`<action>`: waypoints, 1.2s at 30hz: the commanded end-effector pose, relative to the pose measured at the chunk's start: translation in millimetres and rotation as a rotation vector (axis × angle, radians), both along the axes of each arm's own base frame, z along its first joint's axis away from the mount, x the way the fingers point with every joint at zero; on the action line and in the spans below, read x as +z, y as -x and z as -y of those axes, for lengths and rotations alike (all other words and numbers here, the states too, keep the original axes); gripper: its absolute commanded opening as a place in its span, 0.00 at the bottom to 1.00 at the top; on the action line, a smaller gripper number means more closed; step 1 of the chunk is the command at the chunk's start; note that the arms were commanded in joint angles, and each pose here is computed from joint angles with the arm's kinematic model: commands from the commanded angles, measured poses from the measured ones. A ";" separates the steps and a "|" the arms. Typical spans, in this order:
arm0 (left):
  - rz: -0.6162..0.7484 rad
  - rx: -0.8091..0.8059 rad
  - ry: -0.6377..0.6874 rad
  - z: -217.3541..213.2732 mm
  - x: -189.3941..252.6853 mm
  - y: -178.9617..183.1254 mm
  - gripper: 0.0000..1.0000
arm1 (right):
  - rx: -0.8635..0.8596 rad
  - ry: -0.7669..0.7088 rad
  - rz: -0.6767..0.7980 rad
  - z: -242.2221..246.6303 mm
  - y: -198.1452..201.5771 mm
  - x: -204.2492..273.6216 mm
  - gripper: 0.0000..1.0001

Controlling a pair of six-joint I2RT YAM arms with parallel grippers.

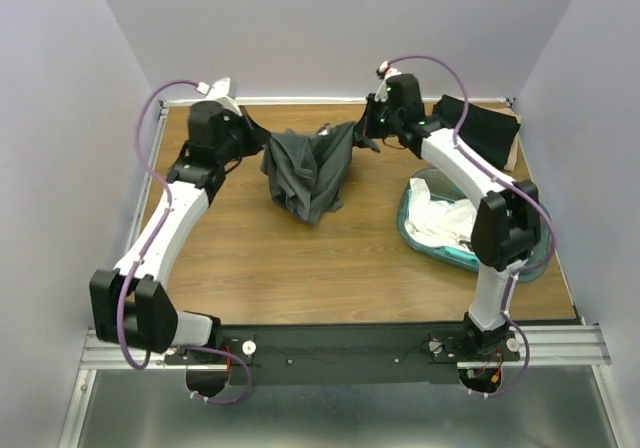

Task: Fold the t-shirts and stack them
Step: Flatten the tshirt out

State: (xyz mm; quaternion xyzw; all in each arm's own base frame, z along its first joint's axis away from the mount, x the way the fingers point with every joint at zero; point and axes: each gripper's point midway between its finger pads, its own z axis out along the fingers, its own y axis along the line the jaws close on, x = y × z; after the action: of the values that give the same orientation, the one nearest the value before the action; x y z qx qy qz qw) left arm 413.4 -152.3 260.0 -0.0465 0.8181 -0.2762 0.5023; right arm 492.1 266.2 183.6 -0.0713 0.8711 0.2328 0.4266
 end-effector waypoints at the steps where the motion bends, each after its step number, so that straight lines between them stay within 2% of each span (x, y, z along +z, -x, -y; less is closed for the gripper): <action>1: 0.012 0.017 0.046 -23.9 24.4 11.9 0.00 | -0.079 -0.043 0.198 35.6 -6.7 105.5 0.00; 7: 0.070 0.007 0.108 -40.0 56.4 25.3 0.00 | -0.178 -0.049 0.411 81.8 9.6 206.5 0.00; 11: 0.069 0.024 0.112 -50.9 51.7 24.6 0.00 | -0.266 -0.012 0.508 108.4 16.4 245.0 0.00; 14: 0.023 0.064 0.116 -71.6 23.3 17.9 0.00 | -0.298 0.026 0.510 120.2 6.6 240.3 0.00; 18: -0.030 0.123 0.141 -107.3 -8.8 0.9 0.00 | -0.277 0.034 0.442 117.5 -13.4 207.2 0.00; 22: -0.100 0.125 0.088 -114.9 -36.5 -5.4 0.00 | -0.265 -0.001 0.421 112.5 -11.2 203.2 0.00; 24: -0.137 0.136 0.052 -119.6 -56.0 -4.5 0.20 | -0.242 -0.011 0.397 107.4 -8.9 194.1 0.00; 25: -0.169 0.163 0.037 -124.2 -70.7 -0.9 0.36 | -0.208 -0.031 0.377 100.4 -5.5 188.5 0.00; 27: -0.175 0.188 0.008 -128.5 -77.8 1.6 0.47 | -0.180 -0.042 0.327 94.1 -2.8 168.6 0.00; 31: -0.182 0.192 -0.055 -116.8 -85.4 7.5 0.53 | -0.134 -0.056 0.180 82.0 3.5 107.8 0.00; 36: -0.242 0.011 -0.090 -31.3 -110.5 18.3 0.60 | -0.106 -0.058 0.061 74.1 9.9 56.0 0.01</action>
State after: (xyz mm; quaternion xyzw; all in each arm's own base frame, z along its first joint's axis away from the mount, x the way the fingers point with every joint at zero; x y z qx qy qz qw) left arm 403.2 -76.6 165.0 -0.1082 0.8689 -0.2273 0.4262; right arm 487.1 179.4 267.5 -0.0185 0.8397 0.2024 0.5036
